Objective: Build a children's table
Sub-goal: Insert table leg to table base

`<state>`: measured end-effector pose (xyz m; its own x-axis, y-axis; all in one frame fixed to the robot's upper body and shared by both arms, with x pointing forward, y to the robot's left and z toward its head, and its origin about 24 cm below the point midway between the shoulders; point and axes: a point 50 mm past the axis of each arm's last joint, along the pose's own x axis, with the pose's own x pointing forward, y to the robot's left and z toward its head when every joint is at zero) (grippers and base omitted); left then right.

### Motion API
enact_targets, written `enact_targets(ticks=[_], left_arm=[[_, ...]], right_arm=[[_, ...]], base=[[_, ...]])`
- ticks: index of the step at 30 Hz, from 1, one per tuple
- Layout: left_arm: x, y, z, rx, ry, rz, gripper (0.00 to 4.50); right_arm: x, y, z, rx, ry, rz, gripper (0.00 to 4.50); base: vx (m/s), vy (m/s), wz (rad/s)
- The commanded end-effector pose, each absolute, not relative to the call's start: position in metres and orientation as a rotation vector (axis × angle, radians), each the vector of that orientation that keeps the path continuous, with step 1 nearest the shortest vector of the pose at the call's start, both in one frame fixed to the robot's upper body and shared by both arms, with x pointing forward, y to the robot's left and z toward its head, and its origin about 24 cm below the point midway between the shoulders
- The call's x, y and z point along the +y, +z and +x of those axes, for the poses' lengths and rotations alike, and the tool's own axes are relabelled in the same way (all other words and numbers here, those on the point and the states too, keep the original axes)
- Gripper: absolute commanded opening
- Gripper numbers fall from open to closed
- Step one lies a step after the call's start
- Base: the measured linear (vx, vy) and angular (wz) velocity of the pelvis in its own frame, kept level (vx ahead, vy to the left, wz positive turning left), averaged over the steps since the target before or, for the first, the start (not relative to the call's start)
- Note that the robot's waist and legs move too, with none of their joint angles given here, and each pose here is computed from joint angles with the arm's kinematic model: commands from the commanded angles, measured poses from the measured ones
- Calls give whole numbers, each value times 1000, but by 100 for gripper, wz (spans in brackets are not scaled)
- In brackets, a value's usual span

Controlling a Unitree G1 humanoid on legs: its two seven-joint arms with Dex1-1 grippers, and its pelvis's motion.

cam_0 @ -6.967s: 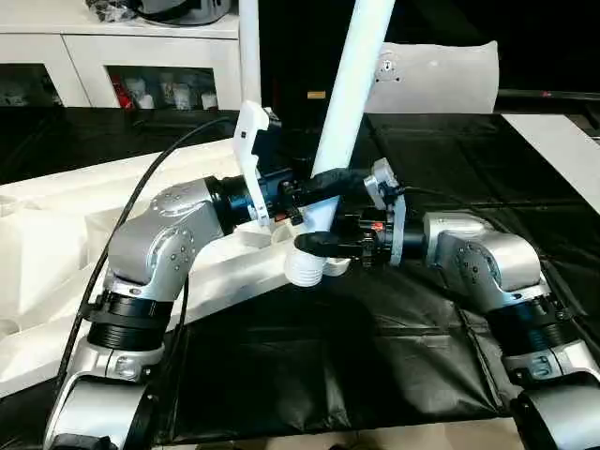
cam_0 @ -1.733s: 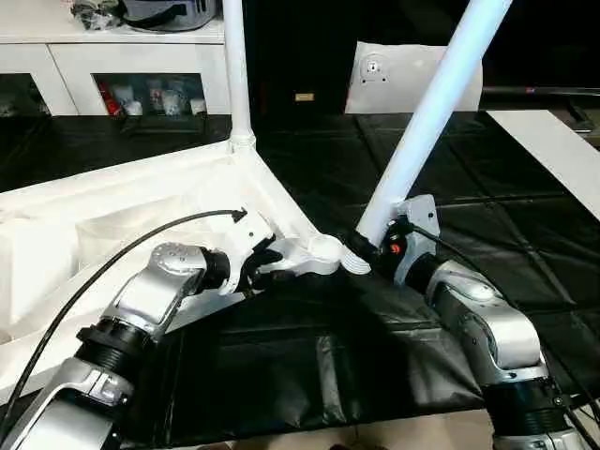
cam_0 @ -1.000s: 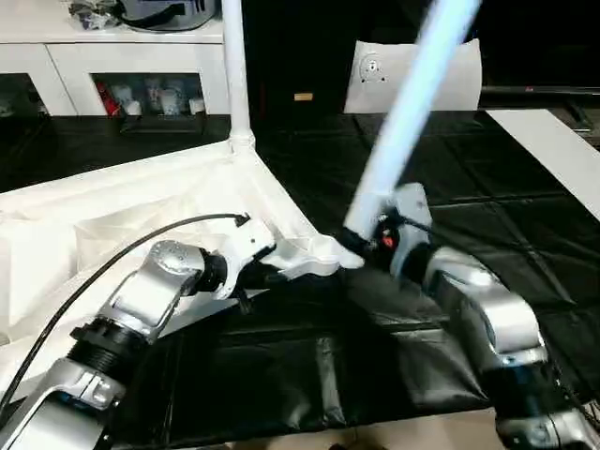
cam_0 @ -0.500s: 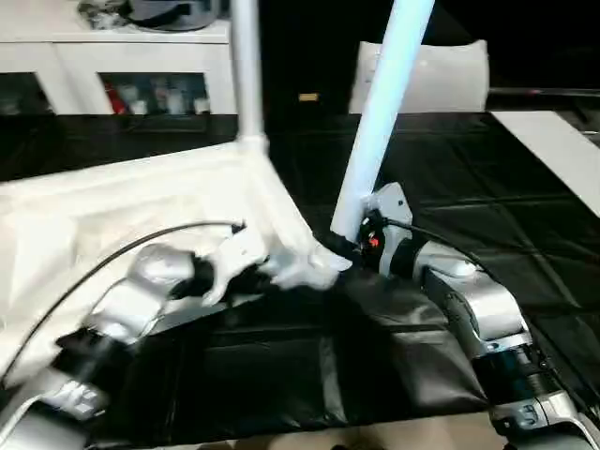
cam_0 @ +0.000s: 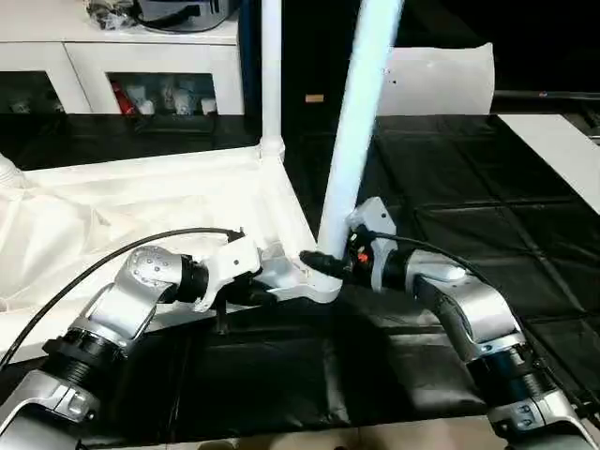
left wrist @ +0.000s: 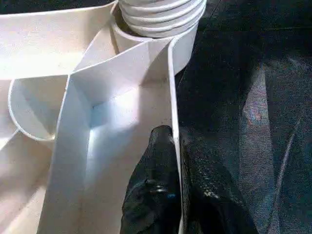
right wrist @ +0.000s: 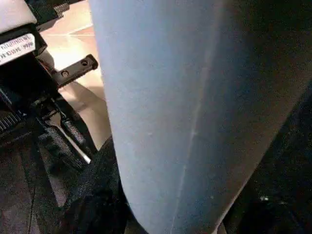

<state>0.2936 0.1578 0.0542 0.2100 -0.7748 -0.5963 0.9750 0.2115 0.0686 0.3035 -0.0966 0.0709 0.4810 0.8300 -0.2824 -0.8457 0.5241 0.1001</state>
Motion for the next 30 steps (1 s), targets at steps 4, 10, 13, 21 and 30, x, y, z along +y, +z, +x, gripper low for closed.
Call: enact_targets(ticks=[4, 10, 13, 21, 30], left_arm=[[150, 50, 288, 483, -1350, 451, 0], [149, 50, 288, 484, -1355, 447, 0], [151, 51, 288, 486, -1348, 450, 0], [151, 52, 291, 463, -1296, 411, 0], [150, 56, 297, 438, -1259, 368, 0]], right_arm=[[-93, 58, 308, 398, 1013, -57, 196], [-90, 51, 315, 443, 1011, -20, 196], [-94, 48, 314, 466, 1016, 32, 196], [-119, 29, 297, 478, 952, 177, 195], [-132, 4, 278, 408, 806, 339, 195]], base=[[0, 0, 0], [0, 0, 0], [0, 0, 0], [0, 0, 0], [0, 0, 0]])
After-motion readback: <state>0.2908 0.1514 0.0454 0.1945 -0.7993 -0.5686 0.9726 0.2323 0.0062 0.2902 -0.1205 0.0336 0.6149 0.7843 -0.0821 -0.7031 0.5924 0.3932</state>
